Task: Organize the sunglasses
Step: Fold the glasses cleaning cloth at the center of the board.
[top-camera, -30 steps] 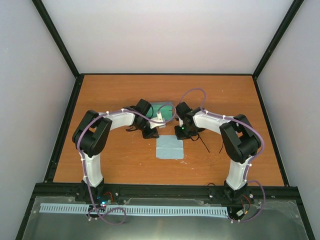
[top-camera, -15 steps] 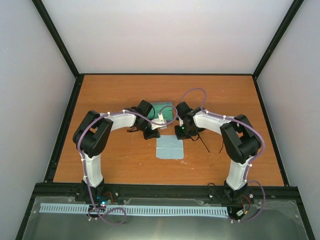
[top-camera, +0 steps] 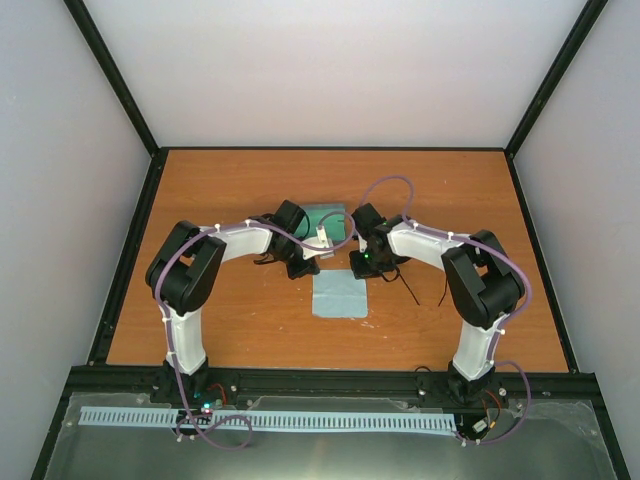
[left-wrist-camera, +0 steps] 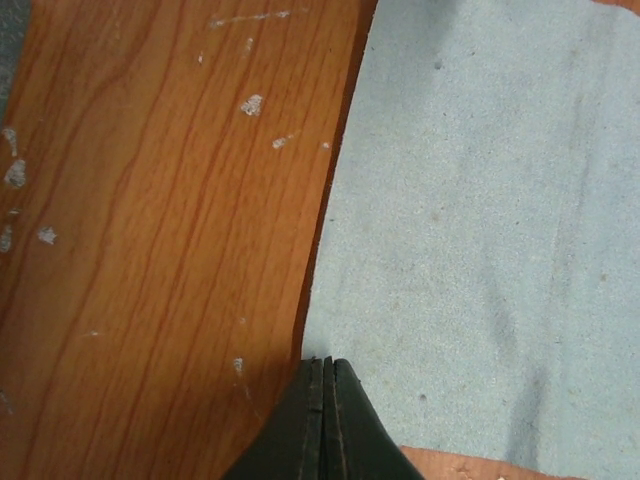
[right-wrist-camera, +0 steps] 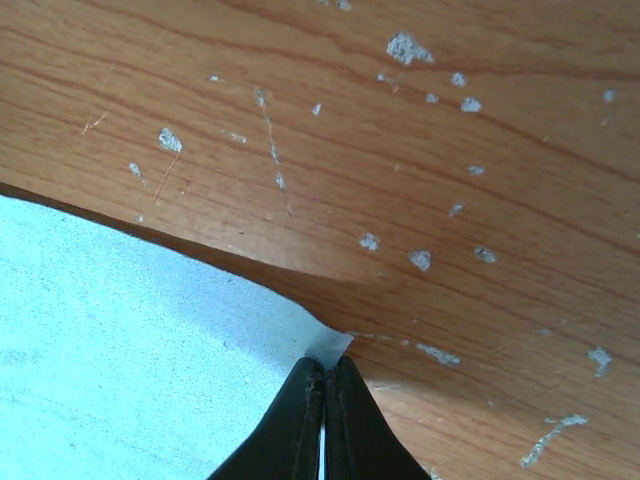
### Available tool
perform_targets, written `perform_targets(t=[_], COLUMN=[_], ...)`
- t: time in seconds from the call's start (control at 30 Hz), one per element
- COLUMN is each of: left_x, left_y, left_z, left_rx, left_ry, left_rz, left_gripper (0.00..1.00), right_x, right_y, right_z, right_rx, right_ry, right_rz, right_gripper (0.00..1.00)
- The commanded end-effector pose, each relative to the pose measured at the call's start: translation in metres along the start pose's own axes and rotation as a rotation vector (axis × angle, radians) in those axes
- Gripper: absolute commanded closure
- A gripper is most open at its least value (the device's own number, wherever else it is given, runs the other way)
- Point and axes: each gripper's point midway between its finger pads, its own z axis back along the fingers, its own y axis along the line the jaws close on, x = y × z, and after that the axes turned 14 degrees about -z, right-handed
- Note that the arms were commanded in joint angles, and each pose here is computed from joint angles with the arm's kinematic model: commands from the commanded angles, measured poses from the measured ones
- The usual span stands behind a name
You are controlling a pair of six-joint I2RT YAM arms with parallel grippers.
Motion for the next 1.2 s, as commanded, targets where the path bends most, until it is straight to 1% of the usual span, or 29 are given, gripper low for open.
perform_targets(t=[0.0, 0.17, 0.33, 0.57, 0.8, 1.17], left_x=[0.014, 0.029, 0.035, 0.042, 0.046, 0.041], left_y=[0.0, 0.008, 0.018, 0.022, 0.018, 0.001], left_z=[0.011, 0.023, 0.029, 0.036, 0.046, 0.045], left_rx=[0.013, 0.054, 0.093, 0.119, 0.137, 0.103], left_ry=[-0.017, -0.05, -0.051, -0.066, -0.088, -0.104], left_rz=[-0.004, -0.026, -0.044, -0.059, -0.08, -0.093], left_gripper=[0.99, 0.99, 0.99, 0.99, 0.99, 0.99], right_x=[0.003, 0.005, 0.007, 0.007, 0.002, -0.003], right_y=[0.005, 0.007, 0.009, 0.008, 0.003, 0.007], right_z=[0.011, 0.018, 0.024, 0.027, 0.033, 0.041], right_rx=[0.015, 0.038, 0.055, 0.059, 0.062, 0.121], right_ry=[-0.045, -0.076, -0.108, -0.121, -0.151, -0.19], right_rz=[0.004, 0.006, 0.009, 0.012, 0.008, 0.027], right_gripper=[0.97, 0.97, 0.97, 0.97, 0.97, 0.97])
